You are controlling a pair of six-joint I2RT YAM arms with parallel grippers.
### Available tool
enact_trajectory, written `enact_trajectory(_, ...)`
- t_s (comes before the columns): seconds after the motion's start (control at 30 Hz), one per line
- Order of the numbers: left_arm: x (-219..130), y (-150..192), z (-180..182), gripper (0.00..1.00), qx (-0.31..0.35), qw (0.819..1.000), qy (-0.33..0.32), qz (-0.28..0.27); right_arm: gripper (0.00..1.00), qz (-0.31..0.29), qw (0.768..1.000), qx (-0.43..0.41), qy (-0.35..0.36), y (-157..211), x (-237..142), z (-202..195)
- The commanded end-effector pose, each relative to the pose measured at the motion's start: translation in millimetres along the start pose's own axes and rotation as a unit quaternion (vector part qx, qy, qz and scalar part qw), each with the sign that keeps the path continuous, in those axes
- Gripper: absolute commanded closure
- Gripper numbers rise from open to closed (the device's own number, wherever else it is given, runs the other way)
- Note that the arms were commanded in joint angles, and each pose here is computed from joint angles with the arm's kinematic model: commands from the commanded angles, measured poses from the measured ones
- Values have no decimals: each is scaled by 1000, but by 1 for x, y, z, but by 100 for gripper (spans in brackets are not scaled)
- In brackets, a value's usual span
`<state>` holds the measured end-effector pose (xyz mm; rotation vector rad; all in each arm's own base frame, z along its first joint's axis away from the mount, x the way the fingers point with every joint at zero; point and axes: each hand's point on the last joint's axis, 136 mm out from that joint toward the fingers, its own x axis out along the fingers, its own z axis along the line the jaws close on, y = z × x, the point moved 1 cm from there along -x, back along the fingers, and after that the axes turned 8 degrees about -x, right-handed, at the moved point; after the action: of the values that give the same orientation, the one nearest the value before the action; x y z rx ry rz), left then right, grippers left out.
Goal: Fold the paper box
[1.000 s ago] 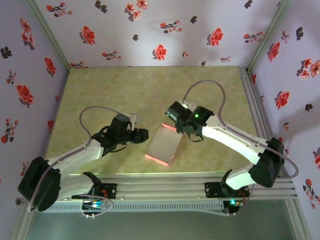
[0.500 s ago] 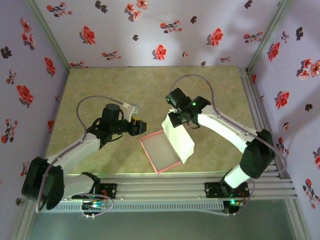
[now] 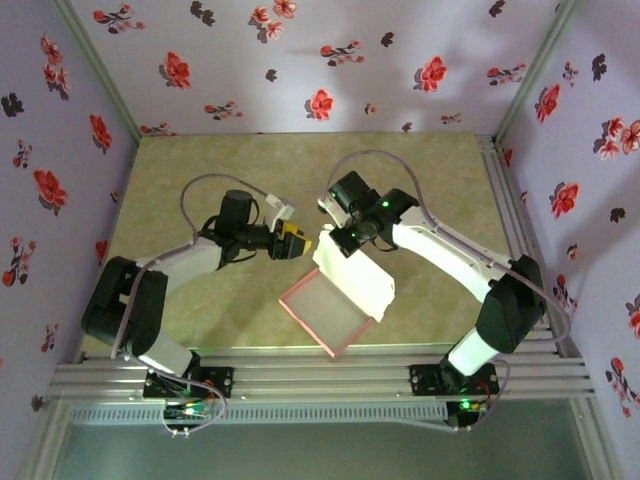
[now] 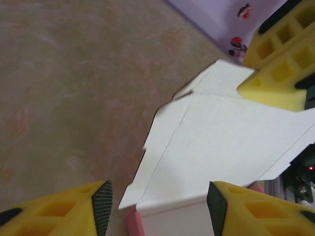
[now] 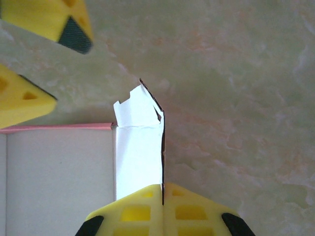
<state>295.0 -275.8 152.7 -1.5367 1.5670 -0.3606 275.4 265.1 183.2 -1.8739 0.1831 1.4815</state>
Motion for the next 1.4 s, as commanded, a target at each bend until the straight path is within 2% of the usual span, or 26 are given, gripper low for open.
enact_trajectory(0.0, 2, -18, -17, 43, 60, 996, 63, -19, 100, -5, 999, -24, -28, -4, -13, 11)
enact_trajectory(0.23, 9, -17, -23, 44, 70, 991, 117, -12, 100, -6, 998, -31, -47, -10, -14, 16)
enact_trajectory(0.6, 17, -21, -17, 48, 72, 989, 125, -12, 100, 7, 997, -33, -68, -9, -8, 22)
enact_trajectory(0.97, 21, -10, -20, 70, 56, 990, 130, 10, 100, 8, 998, -29, -56, -13, 1, 16)
enact_trajectory(1.1, 26, -7, -19, 78, 64, 993, 96, 23, 100, 7, 998, -24, -49, -14, 2, 14)
enact_trajectory(1.33, 31, -8, -18, 100, 87, 995, 25, 28, 100, 8, 999, -7, -38, -15, 5, 10)
enact_trajectory(1.37, 31, -8, -17, 100, 91, 995, 12, 27, 100, 6, 999, 2, -34, -16, 5, 8)
